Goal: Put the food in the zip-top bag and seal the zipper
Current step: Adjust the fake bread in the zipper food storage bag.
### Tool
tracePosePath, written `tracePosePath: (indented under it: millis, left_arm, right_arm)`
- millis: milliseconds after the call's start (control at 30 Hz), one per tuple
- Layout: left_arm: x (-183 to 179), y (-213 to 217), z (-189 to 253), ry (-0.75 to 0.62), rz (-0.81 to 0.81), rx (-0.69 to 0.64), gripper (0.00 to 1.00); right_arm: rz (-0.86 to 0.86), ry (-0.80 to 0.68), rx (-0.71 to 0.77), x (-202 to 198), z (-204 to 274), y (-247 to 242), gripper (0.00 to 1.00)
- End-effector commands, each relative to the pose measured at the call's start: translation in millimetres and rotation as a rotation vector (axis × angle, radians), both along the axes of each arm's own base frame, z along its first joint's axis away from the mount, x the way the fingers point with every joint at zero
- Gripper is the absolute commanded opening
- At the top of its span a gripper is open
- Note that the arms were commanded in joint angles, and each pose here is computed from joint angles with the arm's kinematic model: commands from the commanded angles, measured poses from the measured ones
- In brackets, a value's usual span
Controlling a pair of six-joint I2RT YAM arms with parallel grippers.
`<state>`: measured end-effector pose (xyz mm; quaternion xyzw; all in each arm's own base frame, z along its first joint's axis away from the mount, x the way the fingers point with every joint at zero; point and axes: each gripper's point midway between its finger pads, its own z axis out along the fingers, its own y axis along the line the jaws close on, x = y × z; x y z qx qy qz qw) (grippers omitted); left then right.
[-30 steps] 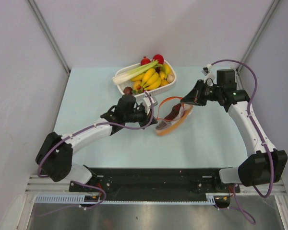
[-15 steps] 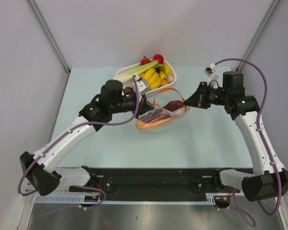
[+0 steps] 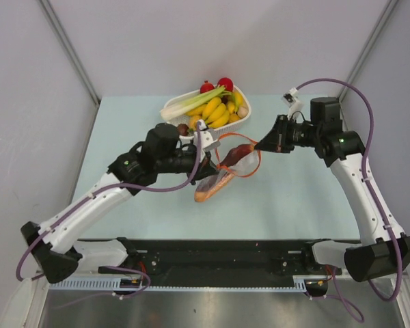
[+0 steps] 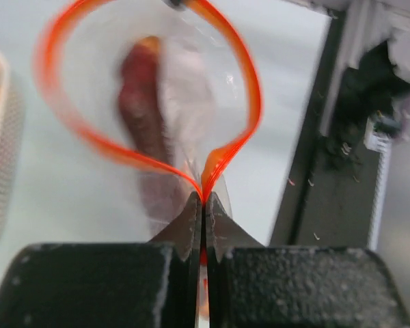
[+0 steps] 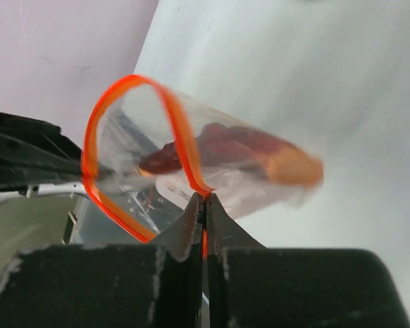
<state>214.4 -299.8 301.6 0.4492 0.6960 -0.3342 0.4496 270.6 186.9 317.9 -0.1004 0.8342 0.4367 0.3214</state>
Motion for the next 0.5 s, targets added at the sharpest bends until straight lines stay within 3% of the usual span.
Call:
tracePosePath:
  millis: [0,33,133,200,300,333,400,467]
  left_arm:
    - [2,-1,-19,0.152,-0.034,0.048,0.00]
    - [-7,14,-33,0.147,0.018,-0.013,0.00]
    - [-6,25,-66,0.114,0.017,0.122,0.00]
    - [7,32,-61,0.068,0.059,0.078,0.00]
    - [3,35,-66,0.017,0.010,0.091,0.24]
    - [2,36,-68,0.024,0.013,0.088,0.39]
    - [1,40,-58,0.019,0.027,0.050,0.46]
    - [-1,46,-30,-0.015,0.035,-0.074,0.49]
  right_arm:
    - [0.075,-0.054,0.011,-5,13,19,0.00]
    - [0.066,-0.076,0.019,-3,19,18,0.00]
    - [0.091,-0.043,-0.007,-4,8,21,0.00]
    - [0.081,-0.015,-0.010,-4,2,22,0.00]
    - [0.073,-0.003,-0.033,0,-8,23,0.00]
    - [0.068,0.009,-0.034,2,-11,24,0.00]
    - [0.069,0.022,-0.023,4,-12,28,0.00]
    - [0.071,0.033,-0.013,3,-12,31,0.00]
